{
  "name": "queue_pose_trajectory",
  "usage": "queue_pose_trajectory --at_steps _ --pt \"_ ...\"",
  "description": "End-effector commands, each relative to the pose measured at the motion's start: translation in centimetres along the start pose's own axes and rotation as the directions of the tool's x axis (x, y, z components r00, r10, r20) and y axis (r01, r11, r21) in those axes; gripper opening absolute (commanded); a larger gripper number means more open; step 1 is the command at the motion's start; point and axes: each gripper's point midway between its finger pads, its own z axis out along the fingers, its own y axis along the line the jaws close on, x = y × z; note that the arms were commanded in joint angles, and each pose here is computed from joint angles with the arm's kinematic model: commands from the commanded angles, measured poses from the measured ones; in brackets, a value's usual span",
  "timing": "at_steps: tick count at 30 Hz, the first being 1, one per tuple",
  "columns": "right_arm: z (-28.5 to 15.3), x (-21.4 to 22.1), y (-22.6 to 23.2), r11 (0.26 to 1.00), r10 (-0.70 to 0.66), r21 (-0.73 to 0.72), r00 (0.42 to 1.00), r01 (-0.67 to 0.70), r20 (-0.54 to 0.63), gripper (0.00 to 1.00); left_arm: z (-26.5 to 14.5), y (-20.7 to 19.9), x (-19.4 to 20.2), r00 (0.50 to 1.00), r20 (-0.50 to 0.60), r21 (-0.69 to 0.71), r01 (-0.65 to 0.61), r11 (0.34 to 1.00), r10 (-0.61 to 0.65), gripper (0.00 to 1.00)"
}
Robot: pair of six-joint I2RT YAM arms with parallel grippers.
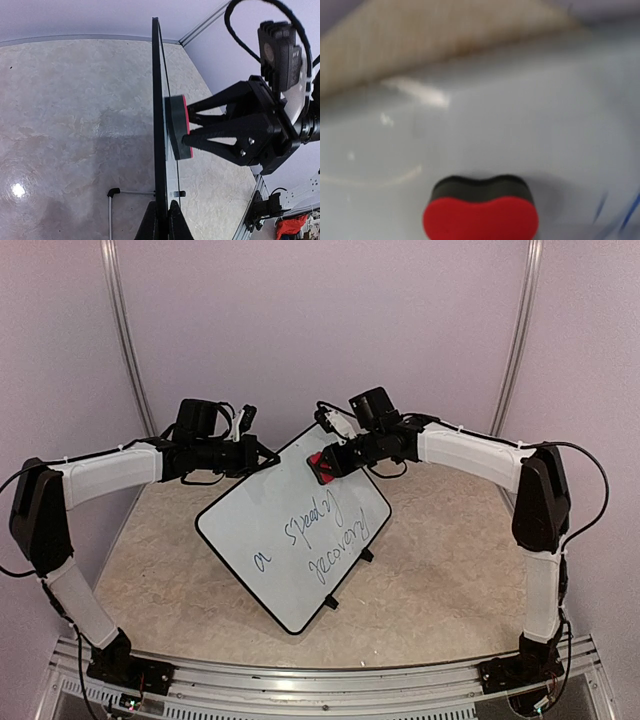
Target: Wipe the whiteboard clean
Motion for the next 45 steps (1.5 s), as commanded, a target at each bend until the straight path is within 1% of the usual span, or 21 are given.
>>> queue_pose_trajectory --at_steps 1,3,6,15,19,27,30,34,38,41,43,45 --pt "2.4 0.5 -3.7 0.996 0.059 0.067 0.997 -0.056 -0.058 0.24 0.8 -2.8 2.1 0.992 -0.054 0.118 -0.11 0.987 0.117 0.0" --pt "2.6 0.2 -4.6 0.995 0.077 0.072 0.996 -0.073 -0.055 0.24 0.7 -2.7 2.0 0.992 -0.051 0.115 -0.112 0.987 0.119 0.0" --pt "2.4 1.2 -4.8 0.994 0.083 0.078 0.994 -0.078 -0.072 0.24 0.7 -2.7 2.0 0.991 -0.05 0.113 -0.114 0.987 0.121 0.0" --pt "0.6 8.7 -5.0 0.989 0.107 0.119 0.98 -0.087 -0.169 0.24 0.7 -2.9 1.9 0.992 -0.05 0.122 -0.111 0.986 0.117 0.0" --pt "0.5 7.7 -5.0 0.99 0.094 0.118 0.985 -0.077 -0.146 0.24 0.7 -2.9 1.9 0.992 -0.05 0.122 -0.11 0.986 0.117 0.0" --pt "1.8 1.0 -5.7 0.992 0.077 0.108 0.995 -0.07 -0.06 0.24 0.7 -2.7 1.9 0.992 -0.049 0.114 -0.113 0.987 0.12 0.0" --pt "2.5 0.5 -6.7 0.989 0.095 0.116 0.993 -0.087 -0.064 0.24 0.6 -2.8 1.9 0.991 -0.047 0.113 -0.116 0.987 0.122 0.0" --pt "2.3 2.0 -7.0 0.988 0.105 0.118 0.991 -0.095 -0.079 0.24 0.5 -2.8 1.8 0.991 -0.046 0.113 -0.118 0.987 0.123 0.0" --pt "1.8 6.2 -6.8 0.987 0.118 0.12 0.985 -0.102 -0.128 0.24 0.5 -3.0 1.7 0.991 -0.044 0.12 -0.118 0.986 0.124 0.0" --pt "1.2 8.1 -6.9 0.986 0.128 0.128 0.981 -0.109 -0.147 0.24 0.4 -3.1 1.7 0.991 -0.042 0.123 -0.117 0.986 0.123 0.0" --pt "1.1 8.7 -7.1 0.985 0.137 0.125 0.979 -0.119 -0.149 0.24 0.4 -3.0 1.8 0.992 -0.045 0.122 -0.115 0.986 0.121 0.0" --pt "1.0 8.4 -7.5 0.984 0.144 0.12 0.98 -0.128 -0.14 0.24 0.5 -3.0 1.7 0.992 -0.044 0.121 -0.115 0.986 0.121 0.0"
